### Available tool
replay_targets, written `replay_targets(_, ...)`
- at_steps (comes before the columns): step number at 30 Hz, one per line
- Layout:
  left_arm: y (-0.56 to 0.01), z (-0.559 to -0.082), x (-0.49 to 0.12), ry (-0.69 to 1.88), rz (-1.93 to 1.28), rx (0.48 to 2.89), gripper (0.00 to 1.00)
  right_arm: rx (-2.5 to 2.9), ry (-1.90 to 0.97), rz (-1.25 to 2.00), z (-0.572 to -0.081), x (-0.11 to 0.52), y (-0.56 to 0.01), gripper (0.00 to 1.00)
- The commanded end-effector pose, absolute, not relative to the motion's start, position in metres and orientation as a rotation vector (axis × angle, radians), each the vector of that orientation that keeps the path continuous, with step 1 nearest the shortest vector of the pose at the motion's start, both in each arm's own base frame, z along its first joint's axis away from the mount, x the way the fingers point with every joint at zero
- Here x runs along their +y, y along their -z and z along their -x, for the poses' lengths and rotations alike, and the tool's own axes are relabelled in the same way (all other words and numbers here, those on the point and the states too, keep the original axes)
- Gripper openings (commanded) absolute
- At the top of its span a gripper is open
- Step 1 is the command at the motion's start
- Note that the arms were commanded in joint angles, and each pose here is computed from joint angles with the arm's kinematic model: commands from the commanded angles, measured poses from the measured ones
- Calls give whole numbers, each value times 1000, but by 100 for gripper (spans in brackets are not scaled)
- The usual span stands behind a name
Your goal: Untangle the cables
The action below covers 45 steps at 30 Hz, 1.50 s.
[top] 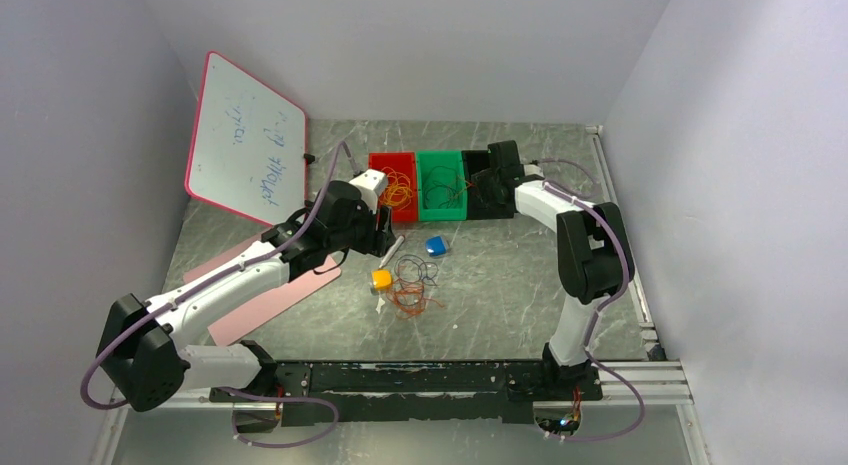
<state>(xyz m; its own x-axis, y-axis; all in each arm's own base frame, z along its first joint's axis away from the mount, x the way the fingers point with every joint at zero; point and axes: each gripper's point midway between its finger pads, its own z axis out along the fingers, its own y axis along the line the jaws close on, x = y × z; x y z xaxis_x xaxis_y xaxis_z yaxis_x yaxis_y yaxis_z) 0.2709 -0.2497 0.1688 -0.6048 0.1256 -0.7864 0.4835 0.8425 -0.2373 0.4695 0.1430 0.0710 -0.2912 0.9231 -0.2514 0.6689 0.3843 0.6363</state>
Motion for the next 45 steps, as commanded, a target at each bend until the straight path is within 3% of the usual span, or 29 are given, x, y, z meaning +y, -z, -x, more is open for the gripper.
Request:
replay_targets(1, -176, -272, -243, 535, -421, 2178, 61, 1984, -588, -1366, -485, 140, -85, 34)
replay_targets(5, -175, -272, -244, 537, -421, 2178, 61, 1974, -560, -1342, -488, 135, -88, 18)
replay_targets(13, -174, -271, -243, 533, -416, 2182, 61, 1907, -518, -1256, -490, 117, -117, 0)
replay_targets(22, -179, -272, -244, 541, -416, 2175, 60, 1876, -451, -1158, -497, 96, -143, 0)
replay_targets(45, -181, -270, -240, 530, -416, 2171, 60, 1841, -376, -1200, -505, 56, -140, 0)
